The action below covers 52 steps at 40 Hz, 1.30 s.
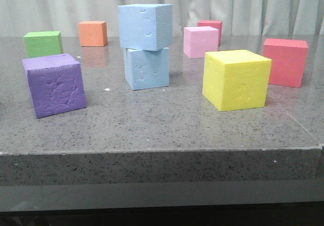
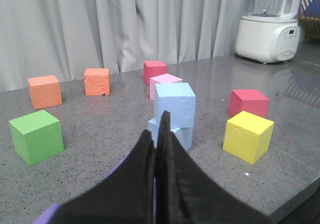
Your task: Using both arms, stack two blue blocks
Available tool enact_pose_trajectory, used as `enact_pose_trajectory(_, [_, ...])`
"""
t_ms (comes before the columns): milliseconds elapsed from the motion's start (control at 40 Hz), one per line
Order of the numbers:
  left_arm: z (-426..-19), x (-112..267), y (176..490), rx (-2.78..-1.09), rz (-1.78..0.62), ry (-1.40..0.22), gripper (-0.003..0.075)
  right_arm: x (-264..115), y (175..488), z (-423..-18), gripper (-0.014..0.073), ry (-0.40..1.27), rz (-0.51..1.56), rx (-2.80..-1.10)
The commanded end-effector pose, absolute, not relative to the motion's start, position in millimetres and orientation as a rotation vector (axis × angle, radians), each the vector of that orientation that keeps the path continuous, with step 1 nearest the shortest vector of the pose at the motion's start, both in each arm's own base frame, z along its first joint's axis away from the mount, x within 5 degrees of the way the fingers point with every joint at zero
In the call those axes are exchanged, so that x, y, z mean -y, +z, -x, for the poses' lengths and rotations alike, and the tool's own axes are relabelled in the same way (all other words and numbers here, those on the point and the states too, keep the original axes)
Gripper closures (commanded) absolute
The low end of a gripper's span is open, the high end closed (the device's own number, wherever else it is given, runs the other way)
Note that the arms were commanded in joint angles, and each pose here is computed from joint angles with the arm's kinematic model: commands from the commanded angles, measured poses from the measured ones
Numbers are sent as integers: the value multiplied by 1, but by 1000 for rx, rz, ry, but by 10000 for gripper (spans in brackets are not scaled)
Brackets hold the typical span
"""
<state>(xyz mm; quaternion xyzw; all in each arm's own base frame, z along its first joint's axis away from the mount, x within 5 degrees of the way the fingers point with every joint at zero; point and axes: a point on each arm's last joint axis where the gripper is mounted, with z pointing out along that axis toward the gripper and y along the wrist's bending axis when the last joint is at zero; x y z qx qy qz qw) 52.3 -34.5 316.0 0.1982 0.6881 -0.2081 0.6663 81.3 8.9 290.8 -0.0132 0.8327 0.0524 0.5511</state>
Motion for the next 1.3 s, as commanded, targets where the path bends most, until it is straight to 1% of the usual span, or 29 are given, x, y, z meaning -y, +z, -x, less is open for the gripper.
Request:
enact_pose_trajectory(0, [-50,33,326,-1457,-427,-491,741,-9,305,-83,662,112,46,-1872])
enact_pose_trajectory(125, [-44,27,307,-1457,-390,-463,741,-9,305,-83,662,112,46,-1872])
enact_pose_trajectory(350, [-34,13,267,-1439,-238,-310,741,-9,305,-83,662,112,46,-1872])
enact_pose_trajectory(776, [-50,0,224,-1548,17,-23,741,-9,305,-83,662,112,46,-1872])
enact_pose_trajectory(1026, [-55,-6,202,-1566,104,63,741,-9,305,-83,662,112,46,-1872])
enact_pose_trajectory(1276, [-55,-6,201,-1578,110,68,741,-9,305,-83,662,112,46,-1872])
